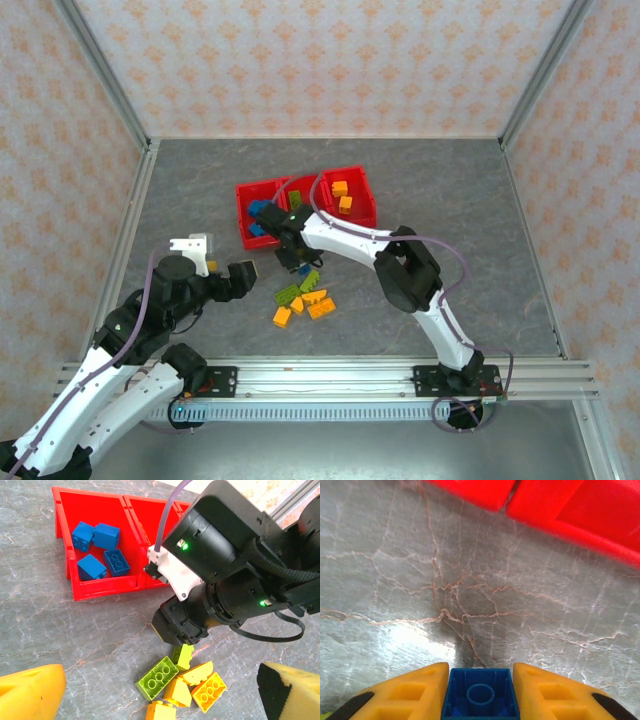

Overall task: Sort the legos into containers by color
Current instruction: Pick up the lego from the center of the table, then place the lego in the container.

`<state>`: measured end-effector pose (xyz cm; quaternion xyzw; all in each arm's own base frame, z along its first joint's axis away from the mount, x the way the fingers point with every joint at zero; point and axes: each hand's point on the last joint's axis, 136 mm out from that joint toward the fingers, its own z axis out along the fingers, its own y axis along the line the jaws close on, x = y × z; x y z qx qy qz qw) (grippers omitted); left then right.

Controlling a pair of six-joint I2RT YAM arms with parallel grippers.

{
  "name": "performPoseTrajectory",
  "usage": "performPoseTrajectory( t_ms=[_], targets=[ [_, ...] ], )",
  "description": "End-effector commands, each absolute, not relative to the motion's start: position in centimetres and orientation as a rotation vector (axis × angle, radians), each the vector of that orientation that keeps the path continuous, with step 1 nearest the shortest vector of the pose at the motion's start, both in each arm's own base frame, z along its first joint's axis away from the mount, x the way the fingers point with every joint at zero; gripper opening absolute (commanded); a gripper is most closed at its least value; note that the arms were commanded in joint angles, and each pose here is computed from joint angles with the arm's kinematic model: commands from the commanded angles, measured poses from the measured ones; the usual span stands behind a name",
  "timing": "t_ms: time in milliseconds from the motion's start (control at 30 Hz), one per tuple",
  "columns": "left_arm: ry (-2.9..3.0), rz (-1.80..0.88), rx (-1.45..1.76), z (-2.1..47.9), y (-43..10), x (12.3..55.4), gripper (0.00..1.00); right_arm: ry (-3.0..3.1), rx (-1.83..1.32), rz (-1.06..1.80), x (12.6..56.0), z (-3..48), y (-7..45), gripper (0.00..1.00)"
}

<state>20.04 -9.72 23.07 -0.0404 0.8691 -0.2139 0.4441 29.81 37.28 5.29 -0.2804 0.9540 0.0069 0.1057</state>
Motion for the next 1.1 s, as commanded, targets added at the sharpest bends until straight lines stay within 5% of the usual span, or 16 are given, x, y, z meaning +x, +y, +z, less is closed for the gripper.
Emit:
performPoseTrajectory(
  t_ms=[0, 467, 1067],
  targets=[
    [2.14, -0.536, -0.108, 23.2, -9.6, 20.2, 0.99, 2.726, -0.765, 0.047, 31.0, 9.5, 38.2, 0.34],
    [2.118, -0.544, -0.113, 23.6, -9.4, 20.0, 0.99, 2.345, -0.498, 0.523, 38.2, 22.4, 45.7, 0.29],
    [2.101, -0.551, -0.12, 23.9, -9.2, 20.0, 0.99, 2.333, -0.431, 0.723, 44.6, 17.2, 48.7, 0.31]
  ],
)
